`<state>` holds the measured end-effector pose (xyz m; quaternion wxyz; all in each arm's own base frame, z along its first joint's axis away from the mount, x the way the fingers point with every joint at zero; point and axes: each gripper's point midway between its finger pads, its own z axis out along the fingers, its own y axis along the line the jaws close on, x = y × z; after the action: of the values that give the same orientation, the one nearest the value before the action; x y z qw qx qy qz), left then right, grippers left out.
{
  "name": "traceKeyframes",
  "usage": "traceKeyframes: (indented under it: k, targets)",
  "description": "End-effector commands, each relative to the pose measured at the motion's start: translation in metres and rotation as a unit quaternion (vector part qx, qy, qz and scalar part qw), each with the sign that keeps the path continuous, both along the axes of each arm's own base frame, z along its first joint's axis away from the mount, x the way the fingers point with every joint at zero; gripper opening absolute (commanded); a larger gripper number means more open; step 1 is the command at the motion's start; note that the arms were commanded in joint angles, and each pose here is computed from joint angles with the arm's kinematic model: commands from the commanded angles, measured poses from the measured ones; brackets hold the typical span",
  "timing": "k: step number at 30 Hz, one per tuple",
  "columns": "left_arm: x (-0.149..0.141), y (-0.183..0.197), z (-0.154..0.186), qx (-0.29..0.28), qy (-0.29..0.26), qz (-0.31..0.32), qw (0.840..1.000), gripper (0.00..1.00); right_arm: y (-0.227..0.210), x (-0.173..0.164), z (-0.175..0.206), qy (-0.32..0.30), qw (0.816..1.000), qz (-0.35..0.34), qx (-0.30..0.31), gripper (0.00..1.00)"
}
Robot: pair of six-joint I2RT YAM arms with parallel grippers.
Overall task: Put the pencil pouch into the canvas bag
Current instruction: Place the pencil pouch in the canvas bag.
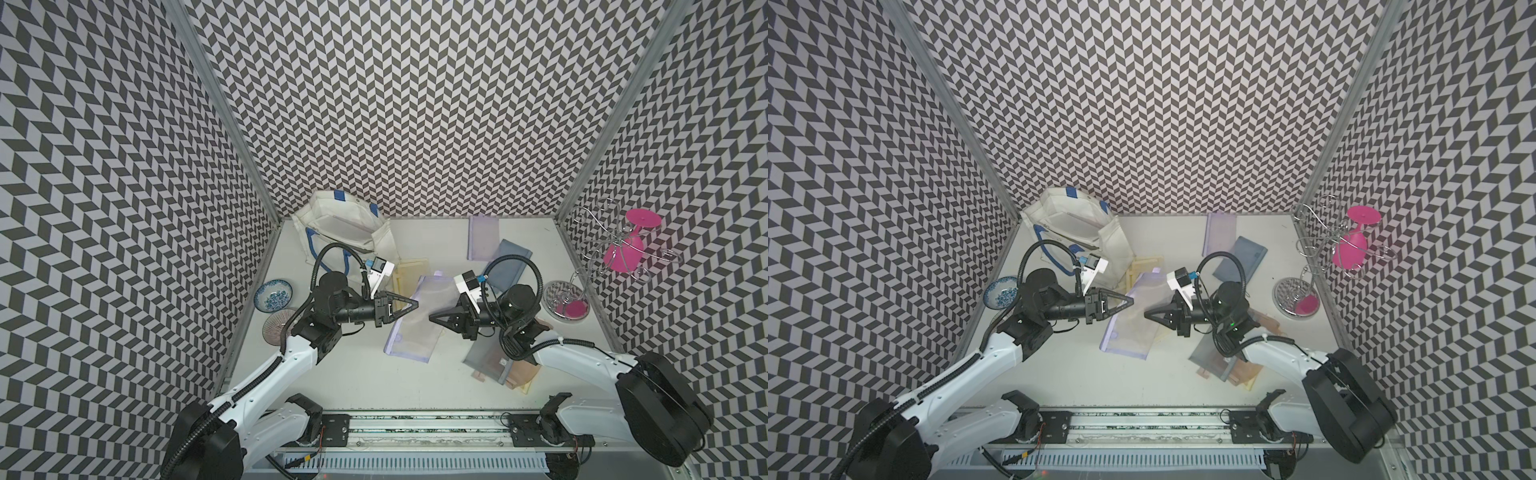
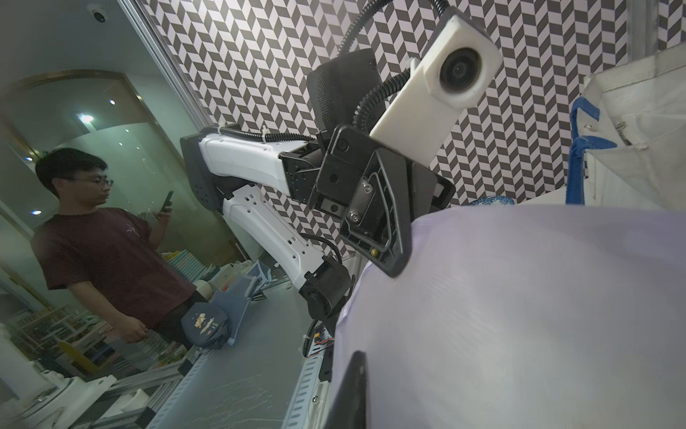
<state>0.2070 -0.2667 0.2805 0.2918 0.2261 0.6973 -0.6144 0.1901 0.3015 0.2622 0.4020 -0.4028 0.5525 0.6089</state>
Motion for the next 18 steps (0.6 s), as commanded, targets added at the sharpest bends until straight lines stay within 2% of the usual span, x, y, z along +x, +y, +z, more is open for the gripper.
traceKeyframes:
  k: [1, 5, 7, 11, 16, 18]
  targets:
    - [0.012, 0.013, 0.013, 0.004, -0.022, 0.035, 0.999, 0.00, 0.004, 0.010, 0.004, -0.009, 1.000, -0.022, -0.002, 0.32]
    - [0.042, 0.044, 0.028, 0.015, -0.027, 0.121, 0.992, 0.00, -0.001, 0.027, 0.002, -0.010, 0.997, -0.081, -0.015, 0.65]
    - [0.056, 0.058, 0.040, 0.027, -0.036, 0.167, 0.985, 0.00, -0.005, 0.035, 0.003, -0.010, 0.993, -0.115, -0.020, 0.73]
    - [0.088, 0.089, 0.066, 0.043, -0.039, 0.266, 0.962, 0.00, -0.017, 0.049, 0.004, -0.013, 0.983, -0.180, -0.021, 0.80]
    - [0.131, 0.149, 0.092, 0.041, -0.006, 0.419, 0.907, 0.00, -0.035, 0.055, 0.013, -0.028, 0.970, -0.240, -0.004, 0.83]
    - [0.145, 0.168, 0.098, 0.029, 0.010, 0.460, 0.888, 0.00, -0.039, 0.055, 0.017, -0.032, 0.969, -0.247, 0.002, 0.83]
